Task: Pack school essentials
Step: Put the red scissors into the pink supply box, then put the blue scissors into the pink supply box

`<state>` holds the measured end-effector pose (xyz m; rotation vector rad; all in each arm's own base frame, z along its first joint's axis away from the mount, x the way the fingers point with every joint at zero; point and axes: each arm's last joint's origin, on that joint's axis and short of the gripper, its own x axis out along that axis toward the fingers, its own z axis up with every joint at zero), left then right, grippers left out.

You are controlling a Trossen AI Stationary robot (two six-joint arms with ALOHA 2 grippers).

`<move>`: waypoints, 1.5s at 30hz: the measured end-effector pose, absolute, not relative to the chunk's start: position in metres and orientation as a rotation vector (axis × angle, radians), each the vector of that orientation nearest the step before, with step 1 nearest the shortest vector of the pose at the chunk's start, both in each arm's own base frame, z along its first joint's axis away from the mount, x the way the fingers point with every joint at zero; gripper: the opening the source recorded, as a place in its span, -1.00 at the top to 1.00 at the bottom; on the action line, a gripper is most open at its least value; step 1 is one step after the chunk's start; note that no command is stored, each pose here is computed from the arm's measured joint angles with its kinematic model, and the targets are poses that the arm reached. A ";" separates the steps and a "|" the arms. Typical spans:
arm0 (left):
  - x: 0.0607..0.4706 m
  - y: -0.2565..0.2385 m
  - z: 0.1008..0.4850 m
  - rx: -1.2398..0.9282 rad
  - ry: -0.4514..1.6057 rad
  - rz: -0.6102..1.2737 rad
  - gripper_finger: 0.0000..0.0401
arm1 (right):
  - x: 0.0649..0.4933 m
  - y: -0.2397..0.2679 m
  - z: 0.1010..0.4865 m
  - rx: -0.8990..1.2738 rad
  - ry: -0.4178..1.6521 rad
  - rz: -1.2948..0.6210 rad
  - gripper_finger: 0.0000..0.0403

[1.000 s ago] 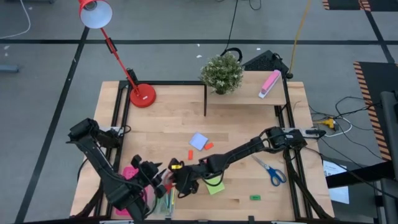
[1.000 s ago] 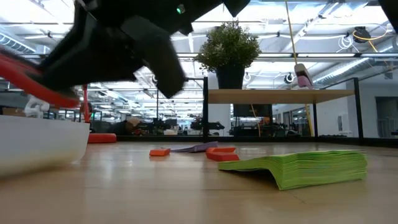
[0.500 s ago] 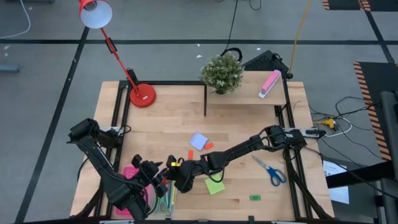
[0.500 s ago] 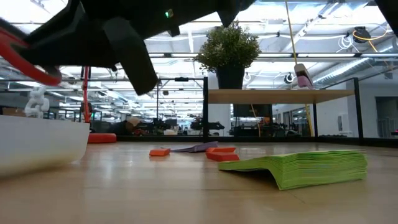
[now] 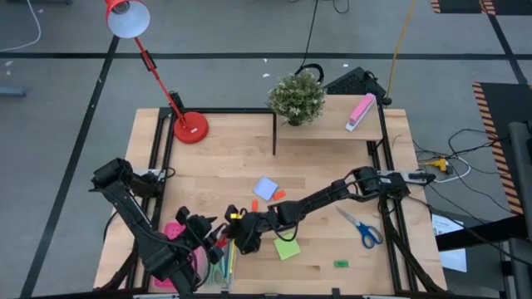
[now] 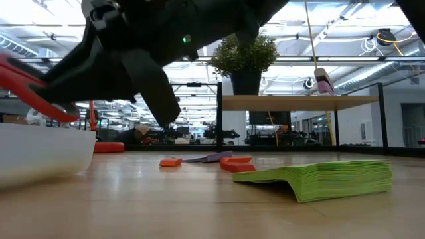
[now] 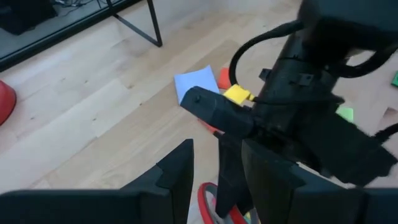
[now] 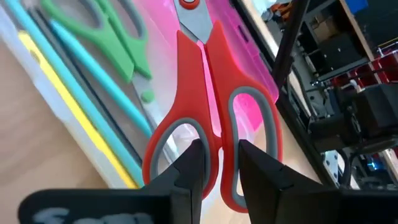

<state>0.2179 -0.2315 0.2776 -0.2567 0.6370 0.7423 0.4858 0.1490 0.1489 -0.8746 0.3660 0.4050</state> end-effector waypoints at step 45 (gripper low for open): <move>0.221 -0.236 0.277 -0.277 0.625 0.706 0.30 | 0.349 0.182 0.236 -0.413 0.889 0.394 0.22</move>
